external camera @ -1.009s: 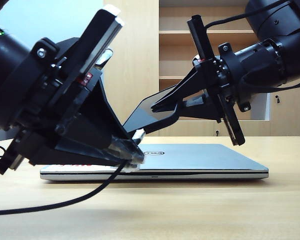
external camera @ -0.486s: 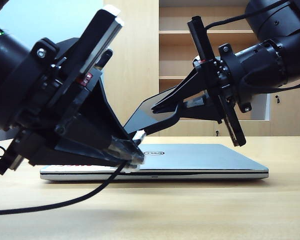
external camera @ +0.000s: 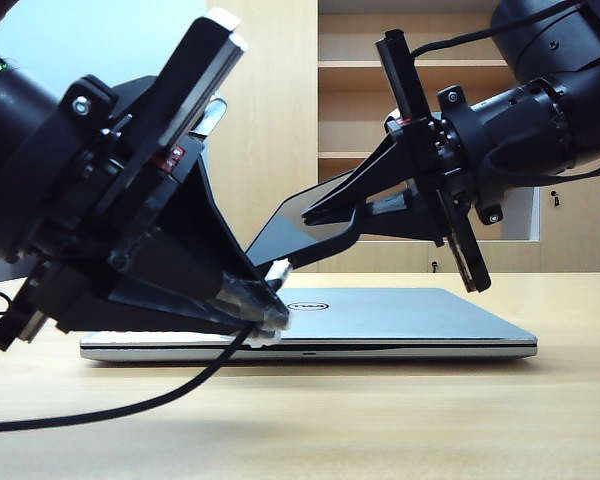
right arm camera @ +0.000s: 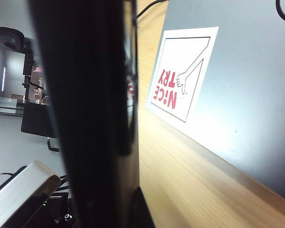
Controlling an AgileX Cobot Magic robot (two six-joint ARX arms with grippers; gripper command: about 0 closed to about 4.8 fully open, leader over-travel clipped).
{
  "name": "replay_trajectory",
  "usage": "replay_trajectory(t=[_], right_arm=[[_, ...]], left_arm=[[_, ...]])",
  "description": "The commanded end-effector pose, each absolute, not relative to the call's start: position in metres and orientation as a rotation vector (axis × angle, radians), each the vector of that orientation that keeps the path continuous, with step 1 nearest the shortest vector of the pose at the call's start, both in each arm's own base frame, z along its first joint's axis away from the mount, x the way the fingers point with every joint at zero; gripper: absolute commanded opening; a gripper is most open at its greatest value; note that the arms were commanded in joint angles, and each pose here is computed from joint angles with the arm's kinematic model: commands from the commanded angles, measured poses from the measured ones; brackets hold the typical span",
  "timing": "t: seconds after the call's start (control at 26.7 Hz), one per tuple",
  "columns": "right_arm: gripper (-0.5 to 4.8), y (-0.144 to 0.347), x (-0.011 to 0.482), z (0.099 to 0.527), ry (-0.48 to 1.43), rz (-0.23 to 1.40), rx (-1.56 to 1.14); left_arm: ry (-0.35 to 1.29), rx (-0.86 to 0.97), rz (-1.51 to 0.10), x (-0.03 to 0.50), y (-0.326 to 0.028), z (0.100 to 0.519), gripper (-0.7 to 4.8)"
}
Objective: Pick up the charging cable and the phone, plug the charging cable into the charging port on the phone, and finally place them back on the table.
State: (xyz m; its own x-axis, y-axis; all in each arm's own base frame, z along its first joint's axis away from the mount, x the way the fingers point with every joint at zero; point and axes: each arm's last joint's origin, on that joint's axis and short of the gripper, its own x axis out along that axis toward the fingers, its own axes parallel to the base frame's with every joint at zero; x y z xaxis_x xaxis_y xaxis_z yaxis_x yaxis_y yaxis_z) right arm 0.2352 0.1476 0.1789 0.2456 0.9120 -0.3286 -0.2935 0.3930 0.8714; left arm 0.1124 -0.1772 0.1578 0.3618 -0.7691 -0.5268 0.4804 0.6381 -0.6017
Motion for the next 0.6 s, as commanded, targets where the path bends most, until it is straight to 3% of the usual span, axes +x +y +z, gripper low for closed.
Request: replay_trajectory(t=[0.04, 0.6], right_arm=[[-0.06, 0.1489, 0.2351, 0.1833, 0.974, 0.985, 0.768], [-0.06, 0.1564, 0.2294, 0.1809, 0.985, 0.994, 0.722]], left_arm=[[0.863, -0.385, -0.836, 0.1132, -0.1780, 0.1601, -0.07], [0.862, -0.385, -0.836, 0.1132, -0.1779, 0.1601, -0.07]])
